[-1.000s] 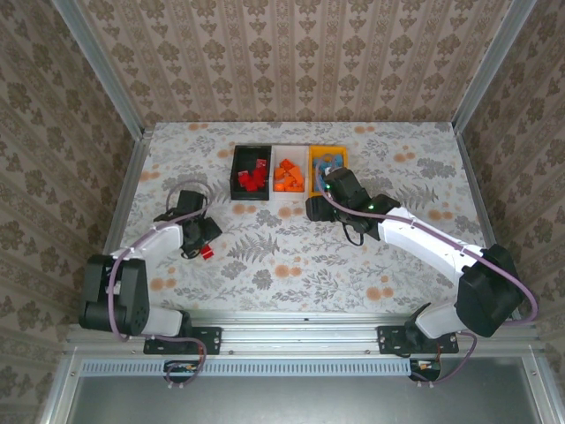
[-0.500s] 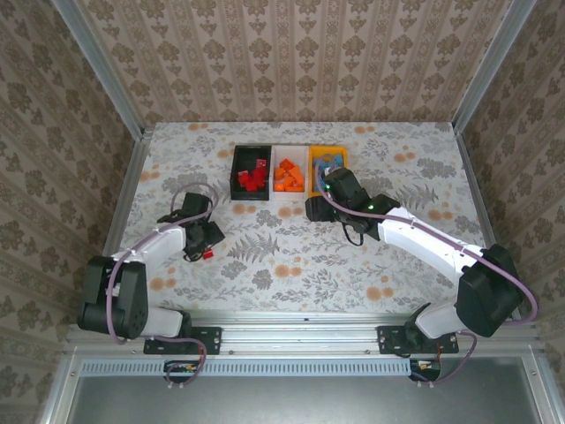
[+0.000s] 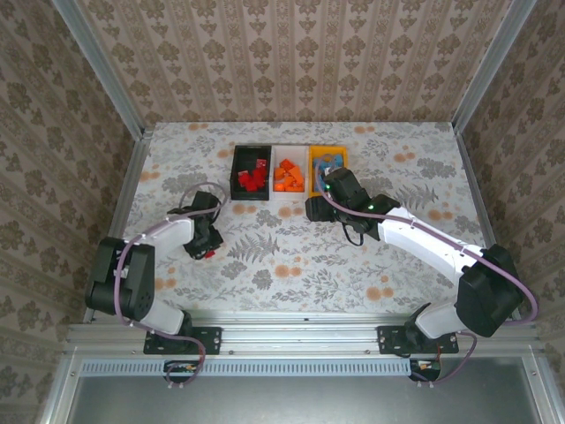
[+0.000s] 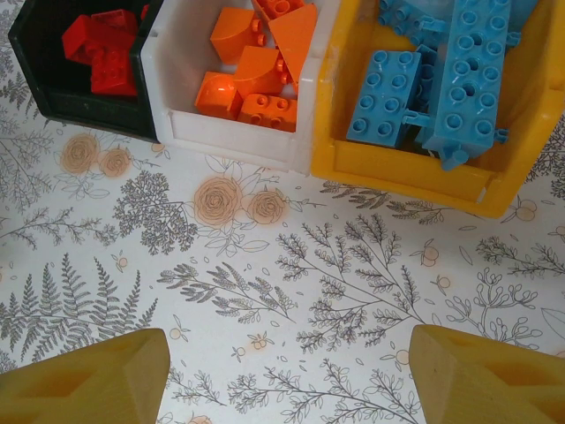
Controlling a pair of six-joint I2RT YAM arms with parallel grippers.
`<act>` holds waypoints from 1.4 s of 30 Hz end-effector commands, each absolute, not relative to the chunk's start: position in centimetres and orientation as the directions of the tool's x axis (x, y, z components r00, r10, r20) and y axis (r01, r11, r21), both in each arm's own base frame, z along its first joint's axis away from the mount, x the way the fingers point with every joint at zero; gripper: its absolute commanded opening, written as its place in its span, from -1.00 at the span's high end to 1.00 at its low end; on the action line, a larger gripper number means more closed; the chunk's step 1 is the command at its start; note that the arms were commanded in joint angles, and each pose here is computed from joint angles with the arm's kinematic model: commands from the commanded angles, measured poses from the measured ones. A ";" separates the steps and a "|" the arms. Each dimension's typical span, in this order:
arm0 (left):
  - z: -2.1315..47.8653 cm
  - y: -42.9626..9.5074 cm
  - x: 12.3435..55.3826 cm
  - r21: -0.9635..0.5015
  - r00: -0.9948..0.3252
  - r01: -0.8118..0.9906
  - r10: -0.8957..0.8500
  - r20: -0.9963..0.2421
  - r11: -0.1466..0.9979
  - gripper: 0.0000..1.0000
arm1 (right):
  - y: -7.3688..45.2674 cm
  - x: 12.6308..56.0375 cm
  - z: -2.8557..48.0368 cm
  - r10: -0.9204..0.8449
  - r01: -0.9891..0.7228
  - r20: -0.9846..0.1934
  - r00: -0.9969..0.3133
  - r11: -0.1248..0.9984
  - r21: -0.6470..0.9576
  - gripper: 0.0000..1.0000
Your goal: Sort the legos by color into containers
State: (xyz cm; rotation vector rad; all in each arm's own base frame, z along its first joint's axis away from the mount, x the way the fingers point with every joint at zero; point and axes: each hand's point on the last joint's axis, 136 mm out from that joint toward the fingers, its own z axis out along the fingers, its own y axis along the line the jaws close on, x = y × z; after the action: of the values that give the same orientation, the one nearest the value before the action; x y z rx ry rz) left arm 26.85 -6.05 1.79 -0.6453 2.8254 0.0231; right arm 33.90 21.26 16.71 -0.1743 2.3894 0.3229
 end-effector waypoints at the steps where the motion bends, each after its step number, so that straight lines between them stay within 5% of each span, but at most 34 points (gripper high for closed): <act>1: 4.1 -7.7 29.4 -0.061 -0.884 -0.360 -0.361 -0.297 0.931 0.52 | 20.8 33.8 17.4 -0.039 -0.209 -0.690 -0.723 0.964 0.164 -0.46; 11: 13.6 -17.8 42.5 -0.214 -0.875 -0.045 -0.142 -0.464 0.976 0.56 | 19.2 33.7 15.4 -0.001 -0.142 -0.667 -0.745 0.977 0.157 -0.46; 21: 11.2 -21.5 50.8 -0.154 -0.882 0.018 -0.057 -0.467 0.988 0.46 | 17.6 33.2 16.6 0.004 -0.124 -0.687 -0.727 0.983 0.137 -0.46; 25: 12.0 -21.0 50.9 -0.150 -0.867 -0.007 -0.081 -0.492 0.989 0.38 | 17.3 32.9 17.0 0.006 -0.124 -0.692 -0.722 0.983 0.137 -0.47; 28: 12.9 -21.0 50.7 -0.162 -0.861 -0.004 -0.086 -0.501 0.987 -0.33 | 17.7 32.9 17.1 0.012 -0.129 -0.687 -0.727 0.980 0.154 -0.47; 32: 17.8 -22.4 49.3 -0.238 -0.824 0.095 -0.058 -0.564 0.966 -0.97 | 18.0 33.0 17.9 0.020 -0.136 -0.691 -0.723 0.976 0.170 -0.47; 37: 26.7 -21.3 44.7 -0.266 -0.698 0.204 -0.050 -0.714 0.942 -1.00 | 18.7 32.3 22.0 0.058 -0.201 -0.774 -0.630 0.951 0.235 -0.52; 39: 30.1 -19.9 41.3 -0.278 -0.605 0.251 -0.074 -0.792 0.927 -0.99 | 18.9 31.2 25.7 0.102 -0.266 -0.848 -0.521 0.924 0.274 -0.65; 40: 31.4 -18.7 39.4 -0.268 -0.541 0.263 -0.088 -0.836 0.927 -1.00 | 18.7 30.7 27.5 0.120 -0.290 -0.882 -0.456 0.917 0.275 -0.97; 42: 32.4 -16.5 35.7 -0.228 -0.422 0.238 -0.111 -0.900 0.944 -0.99 | 18.6 29.5 30.3 0.163 -0.346 -0.924 -0.346 0.893 0.287 -1.00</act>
State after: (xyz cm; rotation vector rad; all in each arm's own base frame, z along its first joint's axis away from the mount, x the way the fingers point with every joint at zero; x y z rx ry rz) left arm 38.81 -18.48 30.16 0.0819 2.1557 -0.4448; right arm 30.35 18.38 24.65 -0.1330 2.0919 0.4315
